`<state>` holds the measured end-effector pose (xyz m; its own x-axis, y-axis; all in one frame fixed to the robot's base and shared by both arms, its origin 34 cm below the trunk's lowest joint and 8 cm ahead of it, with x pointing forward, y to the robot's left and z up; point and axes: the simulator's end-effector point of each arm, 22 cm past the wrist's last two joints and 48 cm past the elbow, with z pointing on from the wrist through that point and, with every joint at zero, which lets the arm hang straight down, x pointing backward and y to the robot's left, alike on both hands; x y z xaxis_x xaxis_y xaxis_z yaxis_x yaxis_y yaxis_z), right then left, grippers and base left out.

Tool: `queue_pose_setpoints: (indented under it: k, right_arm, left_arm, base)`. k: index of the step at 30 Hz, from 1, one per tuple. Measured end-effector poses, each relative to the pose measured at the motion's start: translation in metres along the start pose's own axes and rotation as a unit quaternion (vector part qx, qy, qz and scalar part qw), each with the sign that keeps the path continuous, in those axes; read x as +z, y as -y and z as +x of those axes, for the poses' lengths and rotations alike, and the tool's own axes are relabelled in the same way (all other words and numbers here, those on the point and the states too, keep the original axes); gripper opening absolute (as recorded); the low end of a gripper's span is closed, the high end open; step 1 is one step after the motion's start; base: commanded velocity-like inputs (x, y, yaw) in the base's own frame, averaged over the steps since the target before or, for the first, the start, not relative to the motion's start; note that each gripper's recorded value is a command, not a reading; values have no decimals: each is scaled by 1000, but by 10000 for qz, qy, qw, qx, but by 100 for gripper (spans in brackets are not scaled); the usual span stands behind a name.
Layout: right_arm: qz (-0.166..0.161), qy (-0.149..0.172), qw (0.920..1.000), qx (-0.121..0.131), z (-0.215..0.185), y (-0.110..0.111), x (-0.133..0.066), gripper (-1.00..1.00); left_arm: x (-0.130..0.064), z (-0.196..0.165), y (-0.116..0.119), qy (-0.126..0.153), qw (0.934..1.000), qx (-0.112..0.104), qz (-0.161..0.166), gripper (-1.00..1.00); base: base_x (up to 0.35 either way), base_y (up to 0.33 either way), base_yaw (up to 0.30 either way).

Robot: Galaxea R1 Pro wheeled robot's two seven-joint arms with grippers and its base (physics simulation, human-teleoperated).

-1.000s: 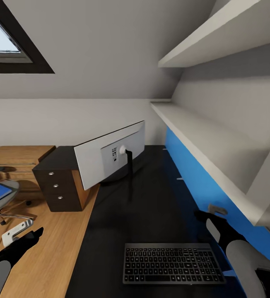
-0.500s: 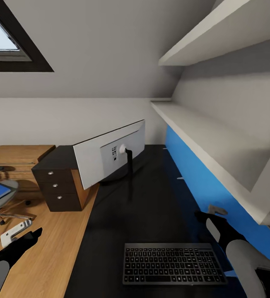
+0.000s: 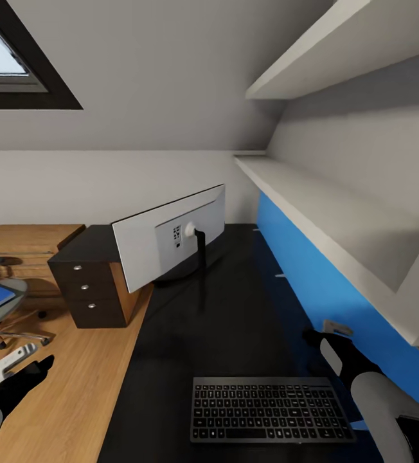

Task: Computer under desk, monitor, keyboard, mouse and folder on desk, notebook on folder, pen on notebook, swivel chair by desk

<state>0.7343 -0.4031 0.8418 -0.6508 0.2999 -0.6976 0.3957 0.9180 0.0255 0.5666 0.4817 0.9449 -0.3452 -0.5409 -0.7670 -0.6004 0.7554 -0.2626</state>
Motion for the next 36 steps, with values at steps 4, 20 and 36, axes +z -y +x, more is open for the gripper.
queue_pose_setpoints:
  k: [4, 20, 36]
  right_arm:
    - [12, 0, 10000, 15, 2, 1, 4, 100]
    - [-10, -47, 9994, 350, 12, 3, 19, 100]
    - [141, -282, 9983, 483, 34, 7, 34, 100]
  left_arm:
    - [3, 2, -2, 3, 10000, -15, -13, 100]
    - [17, 12, -11, 24, 9999, -82, -68, 100]
    - [30, 24, -18, 46, 9999, -123, -102, 100]
  base:
    - [0, 0, 0]
    - [0, 0, 0]
    - [0, 0, 0]
